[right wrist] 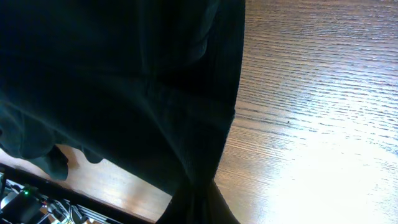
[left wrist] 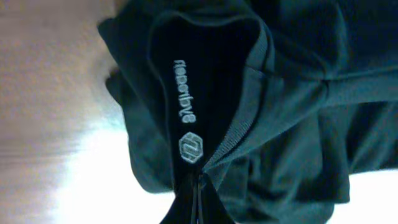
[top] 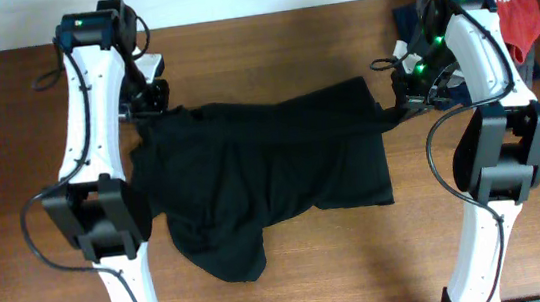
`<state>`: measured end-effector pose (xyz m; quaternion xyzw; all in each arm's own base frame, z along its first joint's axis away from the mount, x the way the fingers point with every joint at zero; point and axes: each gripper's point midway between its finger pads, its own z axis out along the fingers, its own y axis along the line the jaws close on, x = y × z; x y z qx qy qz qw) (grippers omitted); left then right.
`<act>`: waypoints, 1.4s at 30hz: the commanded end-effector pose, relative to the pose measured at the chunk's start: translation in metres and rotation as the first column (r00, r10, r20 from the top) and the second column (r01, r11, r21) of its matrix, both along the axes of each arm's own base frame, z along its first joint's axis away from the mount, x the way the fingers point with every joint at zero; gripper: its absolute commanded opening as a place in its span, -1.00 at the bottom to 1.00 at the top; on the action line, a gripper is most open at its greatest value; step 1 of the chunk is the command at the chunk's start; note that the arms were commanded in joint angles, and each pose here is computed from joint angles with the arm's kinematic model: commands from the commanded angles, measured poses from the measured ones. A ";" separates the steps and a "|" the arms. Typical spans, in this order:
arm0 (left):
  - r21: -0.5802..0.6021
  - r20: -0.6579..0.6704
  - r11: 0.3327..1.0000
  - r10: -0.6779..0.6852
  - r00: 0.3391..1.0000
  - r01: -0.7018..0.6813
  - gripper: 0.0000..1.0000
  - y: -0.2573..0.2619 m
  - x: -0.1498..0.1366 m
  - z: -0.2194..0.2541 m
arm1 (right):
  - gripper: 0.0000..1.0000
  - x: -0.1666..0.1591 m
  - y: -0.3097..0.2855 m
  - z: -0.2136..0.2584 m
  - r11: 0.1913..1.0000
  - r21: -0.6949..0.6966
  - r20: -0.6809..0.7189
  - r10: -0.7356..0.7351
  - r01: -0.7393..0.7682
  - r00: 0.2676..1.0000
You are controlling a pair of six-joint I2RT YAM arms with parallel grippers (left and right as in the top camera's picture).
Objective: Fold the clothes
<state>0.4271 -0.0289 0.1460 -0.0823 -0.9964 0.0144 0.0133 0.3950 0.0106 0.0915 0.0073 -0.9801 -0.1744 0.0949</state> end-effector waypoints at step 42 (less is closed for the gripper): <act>-0.016 0.580 0.998 0.054 0.813 -0.055 0.57 0.012 0.016 0.190 | -0.16 -0.007 -0.005 0.241 0.988 -0.033 0.604 -0.102 0.152 0.791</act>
